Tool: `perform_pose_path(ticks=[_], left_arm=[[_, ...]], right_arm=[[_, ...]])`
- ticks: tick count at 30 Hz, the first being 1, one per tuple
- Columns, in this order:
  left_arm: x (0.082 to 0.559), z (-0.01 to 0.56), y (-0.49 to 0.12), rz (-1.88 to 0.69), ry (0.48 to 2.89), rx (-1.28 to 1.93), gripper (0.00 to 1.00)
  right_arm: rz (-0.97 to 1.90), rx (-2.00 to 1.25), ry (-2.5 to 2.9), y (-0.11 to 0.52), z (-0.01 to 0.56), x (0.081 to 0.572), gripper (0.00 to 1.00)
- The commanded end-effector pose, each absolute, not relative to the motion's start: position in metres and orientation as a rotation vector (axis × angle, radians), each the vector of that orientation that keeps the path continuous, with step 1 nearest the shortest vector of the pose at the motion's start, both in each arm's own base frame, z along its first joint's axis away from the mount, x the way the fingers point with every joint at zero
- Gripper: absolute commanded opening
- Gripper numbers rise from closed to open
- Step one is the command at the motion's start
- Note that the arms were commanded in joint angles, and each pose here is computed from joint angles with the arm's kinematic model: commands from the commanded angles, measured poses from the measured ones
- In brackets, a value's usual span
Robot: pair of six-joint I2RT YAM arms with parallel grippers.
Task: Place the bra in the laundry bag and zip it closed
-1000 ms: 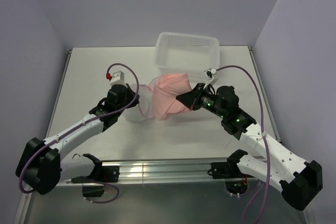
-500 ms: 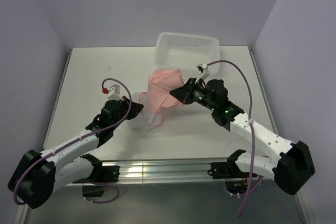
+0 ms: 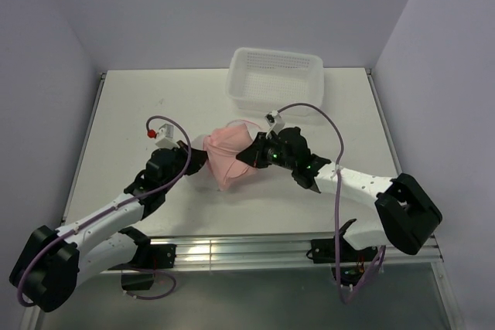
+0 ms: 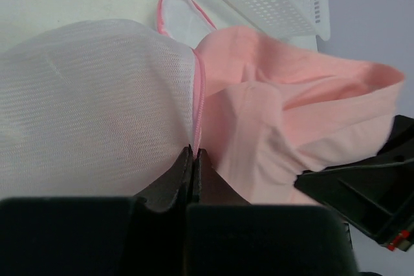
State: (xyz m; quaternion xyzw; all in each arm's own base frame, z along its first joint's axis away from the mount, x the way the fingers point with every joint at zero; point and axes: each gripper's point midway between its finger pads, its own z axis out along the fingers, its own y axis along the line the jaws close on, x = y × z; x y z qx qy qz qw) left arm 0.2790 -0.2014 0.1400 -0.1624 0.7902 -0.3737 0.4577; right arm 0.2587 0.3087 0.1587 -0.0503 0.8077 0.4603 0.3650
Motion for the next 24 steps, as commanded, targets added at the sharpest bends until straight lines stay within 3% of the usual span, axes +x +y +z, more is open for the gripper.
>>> perform_pose_path(ticks=[1, 12, 24], left_arm=[[0.281, 0.145, -0.194, -0.888, 1.918, -0.390, 0.00], [0.278, 0.127, -0.180, -0.743, 2.002, -0.374, 0.00], [0.279, 0.173, -0.214, -0.972, 1.903, -0.262, 0.00]], right_arm=[[1.176, -0.108, 2.011, 0.315, 0.165, 0.269, 0.00], [0.990, -0.108, 2.032, 0.303, 0.156, 0.291, 0.00], [0.899, -0.275, 2.088, 0.357, 0.143, 0.290, 0.00]])
